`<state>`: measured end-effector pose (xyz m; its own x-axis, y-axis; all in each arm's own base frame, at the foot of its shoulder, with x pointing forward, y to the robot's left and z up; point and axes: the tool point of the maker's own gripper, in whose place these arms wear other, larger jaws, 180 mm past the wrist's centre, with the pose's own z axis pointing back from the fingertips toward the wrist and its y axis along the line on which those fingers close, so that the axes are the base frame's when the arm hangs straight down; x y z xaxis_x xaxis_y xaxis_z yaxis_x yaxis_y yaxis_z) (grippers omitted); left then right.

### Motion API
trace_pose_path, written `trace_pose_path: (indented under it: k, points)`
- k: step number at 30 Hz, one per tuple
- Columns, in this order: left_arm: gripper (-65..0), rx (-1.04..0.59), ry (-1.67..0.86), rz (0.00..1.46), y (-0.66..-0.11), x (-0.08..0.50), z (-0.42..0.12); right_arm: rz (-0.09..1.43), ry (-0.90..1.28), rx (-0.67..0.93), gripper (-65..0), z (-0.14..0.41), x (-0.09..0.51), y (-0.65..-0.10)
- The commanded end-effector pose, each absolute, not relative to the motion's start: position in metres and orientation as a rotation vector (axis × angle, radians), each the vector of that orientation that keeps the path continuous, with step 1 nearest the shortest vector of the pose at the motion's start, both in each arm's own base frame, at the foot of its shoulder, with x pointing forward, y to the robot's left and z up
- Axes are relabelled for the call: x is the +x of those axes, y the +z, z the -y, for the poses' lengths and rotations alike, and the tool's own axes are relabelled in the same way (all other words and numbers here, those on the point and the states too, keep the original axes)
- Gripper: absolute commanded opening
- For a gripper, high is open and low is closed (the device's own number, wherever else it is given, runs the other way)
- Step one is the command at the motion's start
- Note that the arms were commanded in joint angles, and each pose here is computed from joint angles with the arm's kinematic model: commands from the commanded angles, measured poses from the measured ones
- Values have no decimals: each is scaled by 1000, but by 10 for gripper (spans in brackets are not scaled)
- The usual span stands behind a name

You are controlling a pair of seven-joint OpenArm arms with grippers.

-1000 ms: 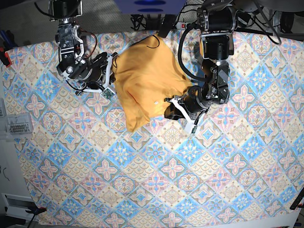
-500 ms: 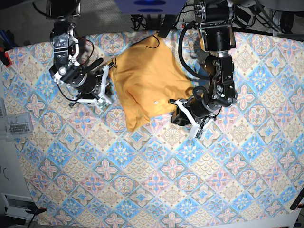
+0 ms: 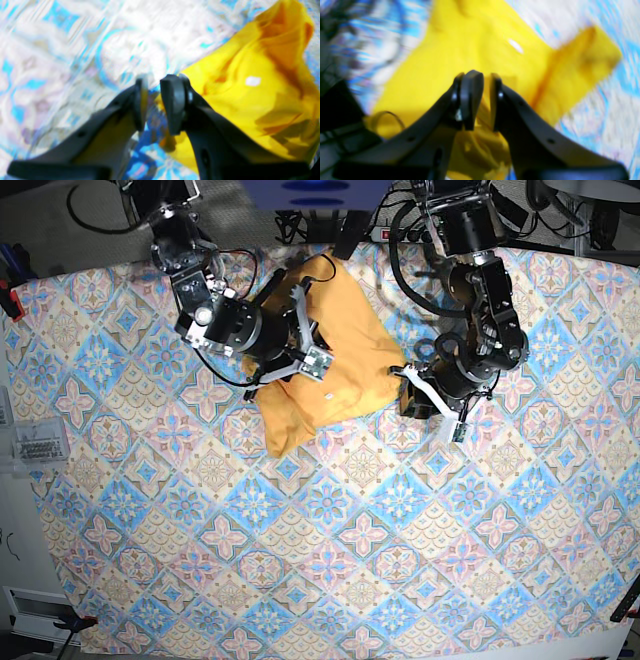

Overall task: Fold the T-shirt properly
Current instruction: 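Press the folded fabric down with the right gripper and release left gripper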

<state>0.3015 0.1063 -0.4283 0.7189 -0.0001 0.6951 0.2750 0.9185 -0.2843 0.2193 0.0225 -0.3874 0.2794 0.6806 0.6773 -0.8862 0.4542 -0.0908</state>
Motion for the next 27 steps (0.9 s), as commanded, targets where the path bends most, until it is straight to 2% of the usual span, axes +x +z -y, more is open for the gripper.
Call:
trace_pose_path:
  k: [1,5,10,13,18,27]
  points:
    - [-514,-396,-162,811,-415,312,-105,765,1084,347,-552,-30,224,-376]
    - [-514,-396,-161,804,-417,309,-105,755,1139,379,-552,-47,216,-378]
    - [-514,-400,-164,804,-417,309,-103,625,1200,415,-552,-57,201,-417]
    - [-514,-402,-165,804,-417,309,-102,610,1186,459,-552,-64,198,-429]
    - [-514,-401,-164,804,-417,309,-102,502,1152,476,-552,-62,197,-466]
    - [-514,-399,-158,798,-419,306,-104,515,1091,517,-553,-57,217,-485]
